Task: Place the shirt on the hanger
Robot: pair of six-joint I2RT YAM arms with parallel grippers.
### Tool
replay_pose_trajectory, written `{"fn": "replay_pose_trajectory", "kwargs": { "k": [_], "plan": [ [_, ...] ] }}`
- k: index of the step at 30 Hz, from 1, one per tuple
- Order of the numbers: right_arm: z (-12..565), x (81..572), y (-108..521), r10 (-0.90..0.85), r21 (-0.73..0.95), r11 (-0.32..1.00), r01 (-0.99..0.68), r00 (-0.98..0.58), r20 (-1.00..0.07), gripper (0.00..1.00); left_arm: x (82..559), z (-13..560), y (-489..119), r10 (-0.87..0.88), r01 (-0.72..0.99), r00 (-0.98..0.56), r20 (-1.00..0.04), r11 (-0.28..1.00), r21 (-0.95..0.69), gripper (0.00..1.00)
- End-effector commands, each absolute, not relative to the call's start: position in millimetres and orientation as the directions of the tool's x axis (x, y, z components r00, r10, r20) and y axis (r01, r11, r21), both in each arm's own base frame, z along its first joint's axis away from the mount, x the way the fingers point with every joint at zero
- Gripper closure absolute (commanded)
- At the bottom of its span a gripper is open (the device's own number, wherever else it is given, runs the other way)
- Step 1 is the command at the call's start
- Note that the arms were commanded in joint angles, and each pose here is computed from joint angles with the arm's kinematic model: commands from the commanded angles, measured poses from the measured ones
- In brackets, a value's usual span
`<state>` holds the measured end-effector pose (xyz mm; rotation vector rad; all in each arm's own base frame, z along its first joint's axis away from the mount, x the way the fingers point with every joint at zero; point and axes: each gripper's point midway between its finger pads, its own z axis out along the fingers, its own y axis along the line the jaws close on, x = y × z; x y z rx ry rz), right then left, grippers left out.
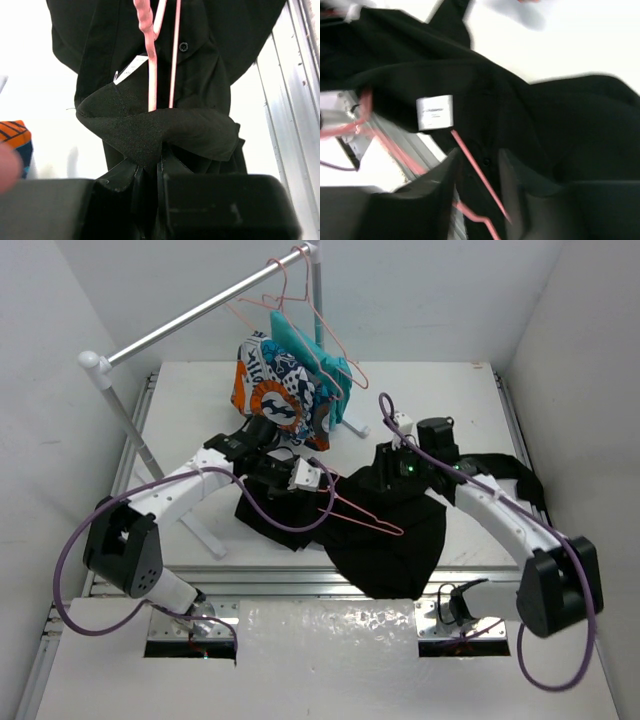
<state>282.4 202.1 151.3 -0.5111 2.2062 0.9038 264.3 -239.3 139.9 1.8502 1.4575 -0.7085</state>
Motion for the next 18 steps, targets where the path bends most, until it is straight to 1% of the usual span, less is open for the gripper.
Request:
{"fn": "replay_pose_trajectory", "kwargs": {
  "k": [1,4,8,9,11,12,14,15,18],
  "plan": [
    [134,286,198,-0.031,0.514,0.75,-0.417,-0.798,-0.602,0.47,266,155,-235,0.59,0.947,0.321,-0.741,-0.179,0.268,1.0],
    [121,284,198,-0.071,0.482,0.759,-0.438,-0.791,-0.607,0.3,264,152,-233,0.596,0.946,0.324,-0.735,-0.181,0.27,1.0],
    [96,281,192,-0.12,0.441,0.787,-0.431,-0.809,-0.576,0.26,262,153,-234,0.588,0.946,0.324,-0.742,-0.183,0.268,1.0],
    [85,278,194,-0.136,0.448,0.784,-0.429,-0.824,-0.55,0.26,262,153,-234,0.587,0.946,0.324,-0.742,-0.185,0.267,1.0],
    [78,275,200,-0.151,0.467,0.77,-0.435,-0.835,-0.53,0.27,263,154,-235,0.583,0.945,0.325,-0.745,-0.186,0.267,1.0],
    [70,273,201,-0.144,0.486,0.77,-0.414,-0.854,-0.5,0.28,263,155,-235,0.582,0.945,0.327,-0.745,-0.185,0.27,1.0],
    [63,275,202,-0.13,0.493,0.775,-0.395,-0.863,-0.488,0.3,262,156,-235,0.58,0.944,0.329,-0.745,-0.187,0.271,1.0],
    [57,274,200,-0.129,0.49,0.781,-0.388,-0.867,-0.481,0.35,262,159,-235,0.578,0.943,0.332,-0.746,-0.187,0.275,1.0],
    [45,279,200,-0.116,0.491,0.792,-0.362,-0.879,-0.462,0.46,259,161,-235,0.573,0.944,0.331,-0.75,-0.191,0.27,1.0]
  ]
}}
